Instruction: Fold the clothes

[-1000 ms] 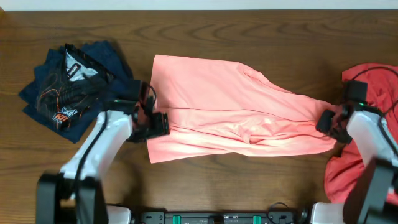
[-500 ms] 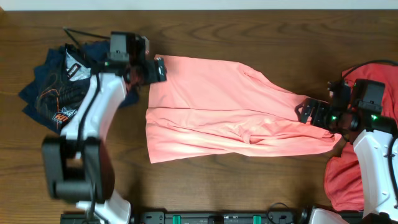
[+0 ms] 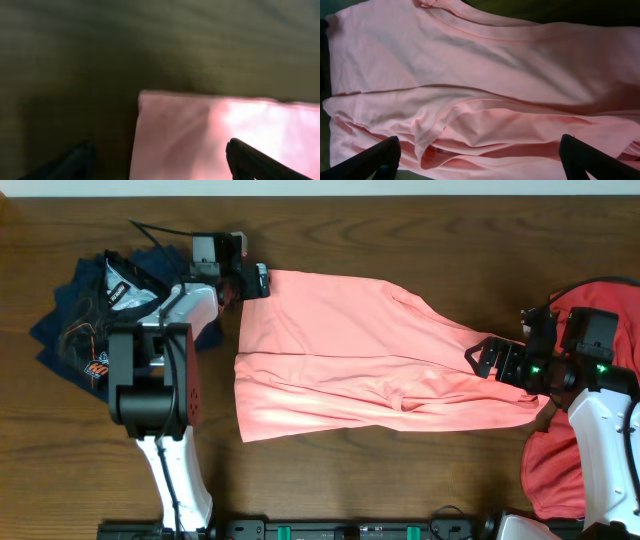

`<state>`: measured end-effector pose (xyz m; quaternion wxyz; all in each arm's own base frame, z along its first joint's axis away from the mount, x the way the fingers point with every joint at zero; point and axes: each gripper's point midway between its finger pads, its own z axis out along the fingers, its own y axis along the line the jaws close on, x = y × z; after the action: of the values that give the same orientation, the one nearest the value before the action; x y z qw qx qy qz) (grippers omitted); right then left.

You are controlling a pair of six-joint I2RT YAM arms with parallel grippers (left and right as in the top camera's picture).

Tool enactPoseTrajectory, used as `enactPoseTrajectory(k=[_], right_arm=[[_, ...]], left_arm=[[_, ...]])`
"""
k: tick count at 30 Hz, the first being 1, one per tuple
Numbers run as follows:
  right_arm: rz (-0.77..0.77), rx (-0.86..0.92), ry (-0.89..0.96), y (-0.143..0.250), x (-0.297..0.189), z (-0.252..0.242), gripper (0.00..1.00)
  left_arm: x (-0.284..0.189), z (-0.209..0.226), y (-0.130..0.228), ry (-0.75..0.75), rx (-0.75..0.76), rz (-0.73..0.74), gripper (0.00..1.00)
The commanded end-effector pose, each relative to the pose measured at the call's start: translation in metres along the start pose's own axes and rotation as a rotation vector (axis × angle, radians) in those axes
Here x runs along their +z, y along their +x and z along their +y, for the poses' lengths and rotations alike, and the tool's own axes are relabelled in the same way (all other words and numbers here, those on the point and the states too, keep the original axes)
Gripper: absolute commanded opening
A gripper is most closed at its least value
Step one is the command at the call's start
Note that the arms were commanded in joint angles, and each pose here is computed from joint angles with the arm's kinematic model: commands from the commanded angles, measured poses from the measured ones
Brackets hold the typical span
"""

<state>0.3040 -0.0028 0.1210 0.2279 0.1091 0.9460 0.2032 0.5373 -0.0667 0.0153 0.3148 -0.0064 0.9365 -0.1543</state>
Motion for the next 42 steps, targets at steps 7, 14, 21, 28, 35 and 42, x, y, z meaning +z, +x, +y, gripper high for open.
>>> enactPoseTrajectory(k=[7,14,21,28,35,42], right_arm=[[0.004,0.018,0.063,0.0,0.001,-0.001,0.91],[0.063,-0.043,0.146,0.007,0.024,0.006,0.82],[0.069,-0.146,0.217,-0.028,0.054,0.029,0.83],[0.072,-0.283,0.165,-0.074,0.115,0.076,0.89],[0.14,-0.389,0.05,-0.064,0.19,0.109,0.93],[0.131,-0.448,0.043,-0.054,0.231,0.114,0.89]], left_arm=[[0.024,-0.04,0.027,0.093,0.07,0.075,0.3],[-0.003,-0.03,0.015,0.071,0.008,0.079,0.06],[-0.071,-0.043,0.004,0.057,-0.017,0.116,0.06],[-0.113,-0.058,0.007,0.056,-0.047,0.152,0.06],[-0.114,-0.057,0.017,0.05,-0.056,0.188,0.06],[-0.114,-0.057,0.019,0.049,-0.058,0.196,0.06]])
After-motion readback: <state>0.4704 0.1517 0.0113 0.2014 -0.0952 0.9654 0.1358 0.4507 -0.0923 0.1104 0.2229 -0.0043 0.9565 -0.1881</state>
